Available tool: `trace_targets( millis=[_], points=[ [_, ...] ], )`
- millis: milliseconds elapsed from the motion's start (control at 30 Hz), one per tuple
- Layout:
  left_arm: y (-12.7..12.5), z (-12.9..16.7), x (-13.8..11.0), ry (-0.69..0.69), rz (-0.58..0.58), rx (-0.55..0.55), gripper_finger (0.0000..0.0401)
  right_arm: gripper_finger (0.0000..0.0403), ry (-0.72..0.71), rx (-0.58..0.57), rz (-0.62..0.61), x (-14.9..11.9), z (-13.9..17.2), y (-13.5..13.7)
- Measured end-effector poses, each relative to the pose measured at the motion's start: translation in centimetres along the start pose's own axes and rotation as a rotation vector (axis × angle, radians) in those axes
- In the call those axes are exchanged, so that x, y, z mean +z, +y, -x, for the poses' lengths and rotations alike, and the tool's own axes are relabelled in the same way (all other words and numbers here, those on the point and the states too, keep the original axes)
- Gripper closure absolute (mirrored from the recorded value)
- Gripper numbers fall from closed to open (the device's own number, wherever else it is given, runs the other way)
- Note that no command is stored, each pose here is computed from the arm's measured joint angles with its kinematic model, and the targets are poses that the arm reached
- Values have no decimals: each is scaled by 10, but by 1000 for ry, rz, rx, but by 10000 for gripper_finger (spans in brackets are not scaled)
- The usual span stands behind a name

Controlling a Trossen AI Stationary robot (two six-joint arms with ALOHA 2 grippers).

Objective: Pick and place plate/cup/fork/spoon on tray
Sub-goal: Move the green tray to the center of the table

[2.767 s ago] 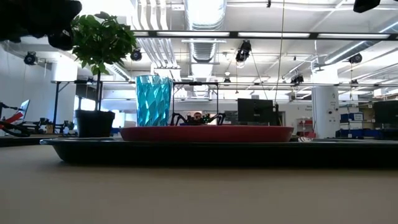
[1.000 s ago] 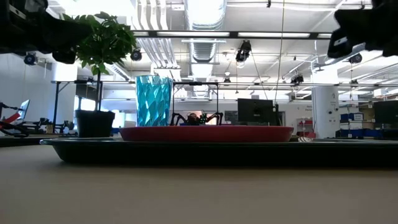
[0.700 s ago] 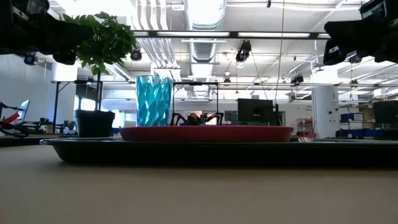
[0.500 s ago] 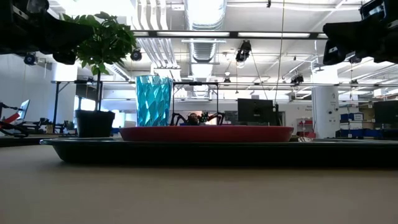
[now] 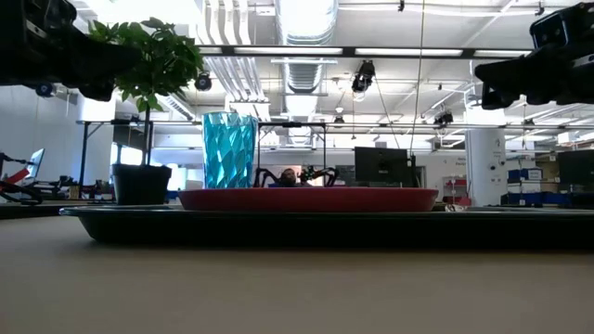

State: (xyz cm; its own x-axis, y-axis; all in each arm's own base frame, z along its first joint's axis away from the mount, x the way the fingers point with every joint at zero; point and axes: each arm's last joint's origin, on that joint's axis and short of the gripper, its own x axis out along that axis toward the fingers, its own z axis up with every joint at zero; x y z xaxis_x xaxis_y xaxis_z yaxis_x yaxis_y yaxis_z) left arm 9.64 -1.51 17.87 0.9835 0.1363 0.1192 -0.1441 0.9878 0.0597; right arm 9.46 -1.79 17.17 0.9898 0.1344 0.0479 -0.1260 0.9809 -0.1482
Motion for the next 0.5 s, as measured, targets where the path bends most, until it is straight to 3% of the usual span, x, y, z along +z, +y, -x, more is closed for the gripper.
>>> trace_targets(
  millis=[267, 500],
  points=[
    [1, 0, 0, -3, -8, 39, 401, 394, 52, 6, -34, -5, -3, -1],
    [1, 0, 0, -3, 4, 27, 401, 394, 30, 255, -109, -4, -3, 6]
  ],
)
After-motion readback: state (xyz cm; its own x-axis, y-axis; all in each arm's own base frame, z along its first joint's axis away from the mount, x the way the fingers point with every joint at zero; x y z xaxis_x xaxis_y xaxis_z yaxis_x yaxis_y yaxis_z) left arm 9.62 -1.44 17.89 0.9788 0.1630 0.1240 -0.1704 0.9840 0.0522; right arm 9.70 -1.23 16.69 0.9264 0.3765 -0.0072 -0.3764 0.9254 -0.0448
